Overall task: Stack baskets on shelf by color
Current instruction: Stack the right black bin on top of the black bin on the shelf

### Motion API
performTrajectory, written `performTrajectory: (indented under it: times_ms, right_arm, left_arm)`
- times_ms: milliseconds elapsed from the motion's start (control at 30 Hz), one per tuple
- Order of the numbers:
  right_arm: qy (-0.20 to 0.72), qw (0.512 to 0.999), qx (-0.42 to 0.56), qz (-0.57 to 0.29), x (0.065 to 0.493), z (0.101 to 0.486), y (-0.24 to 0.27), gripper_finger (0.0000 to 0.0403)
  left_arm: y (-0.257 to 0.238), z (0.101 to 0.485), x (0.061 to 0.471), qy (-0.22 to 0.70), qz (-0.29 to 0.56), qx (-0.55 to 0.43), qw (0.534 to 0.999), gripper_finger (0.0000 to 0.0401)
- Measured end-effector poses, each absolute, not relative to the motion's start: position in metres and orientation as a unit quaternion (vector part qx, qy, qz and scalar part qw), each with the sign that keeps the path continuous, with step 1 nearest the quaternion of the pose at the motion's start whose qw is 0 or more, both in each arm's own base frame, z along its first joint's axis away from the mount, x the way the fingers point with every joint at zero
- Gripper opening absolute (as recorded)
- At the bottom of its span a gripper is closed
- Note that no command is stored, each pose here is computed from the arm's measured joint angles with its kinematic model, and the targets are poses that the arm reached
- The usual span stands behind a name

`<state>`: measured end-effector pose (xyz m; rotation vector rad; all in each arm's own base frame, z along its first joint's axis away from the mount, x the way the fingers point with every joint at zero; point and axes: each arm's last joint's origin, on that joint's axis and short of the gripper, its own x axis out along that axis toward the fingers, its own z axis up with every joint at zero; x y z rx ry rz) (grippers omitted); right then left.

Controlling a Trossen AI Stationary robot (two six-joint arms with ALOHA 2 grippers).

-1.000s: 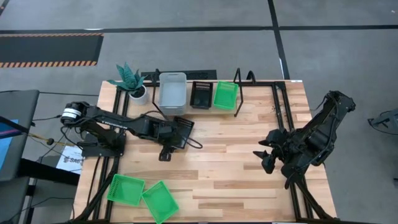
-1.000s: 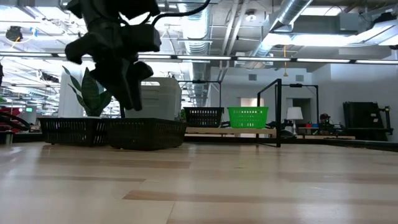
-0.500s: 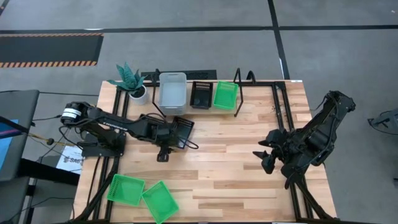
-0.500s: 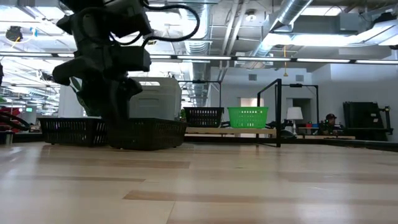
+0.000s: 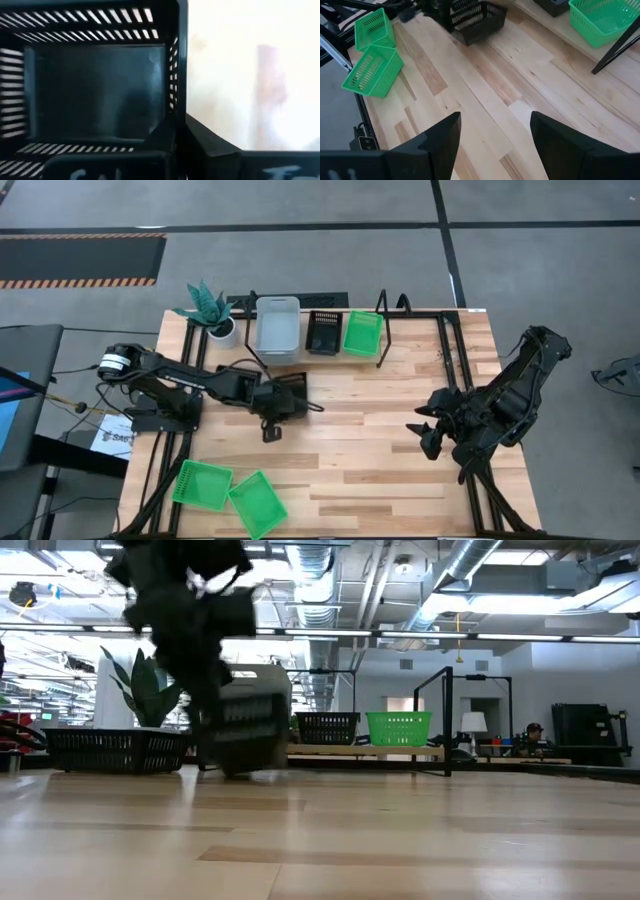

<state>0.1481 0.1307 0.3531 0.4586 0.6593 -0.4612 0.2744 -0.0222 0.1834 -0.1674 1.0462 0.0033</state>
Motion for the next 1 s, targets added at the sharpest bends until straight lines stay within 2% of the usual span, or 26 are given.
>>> performTrajectory:
  times_ms: [200,300,433,533,767,1000]
  right_arm:
    - [0.318,0.895,0.221,-0.222,0.148,0.353,0.131,0.0264]
    - [0.319,0.895,0.218,-0.222,0.148,0.353,0.131,0.0264]
    - [0.319,0.896,0.217,-0.221,0.148,0.353,0.131,0.0264]
    - [0.319,0.896,0.217,-0.221,0.148,0.353,0.131,0.0264]
    - [0.32,0.896,0.215,-0.222,0.148,0.353,0.13,0.0264]
    - [0.32,0.895,0.215,-0.224,0.148,0.353,0.13,0.0264]
  left_arm:
    - [-0.035,0.238,0.302,0.425,-0.075,-0.119,0.894,0.0]
    - [-0.038,0.279,0.316,0.362,-0.084,-0.092,0.924,0.0]
    - [-0.035,0.332,0.326,0.278,-0.034,0.015,0.96,0.0]
    - [-0.018,0.353,0.328,0.249,0.032,0.092,0.963,0.0]
    - [0.041,0.349,0.33,0.281,0.117,0.135,0.943,0.0]
    - [0.08,0.302,0.35,0.373,0.09,0.157,0.91,0.0]
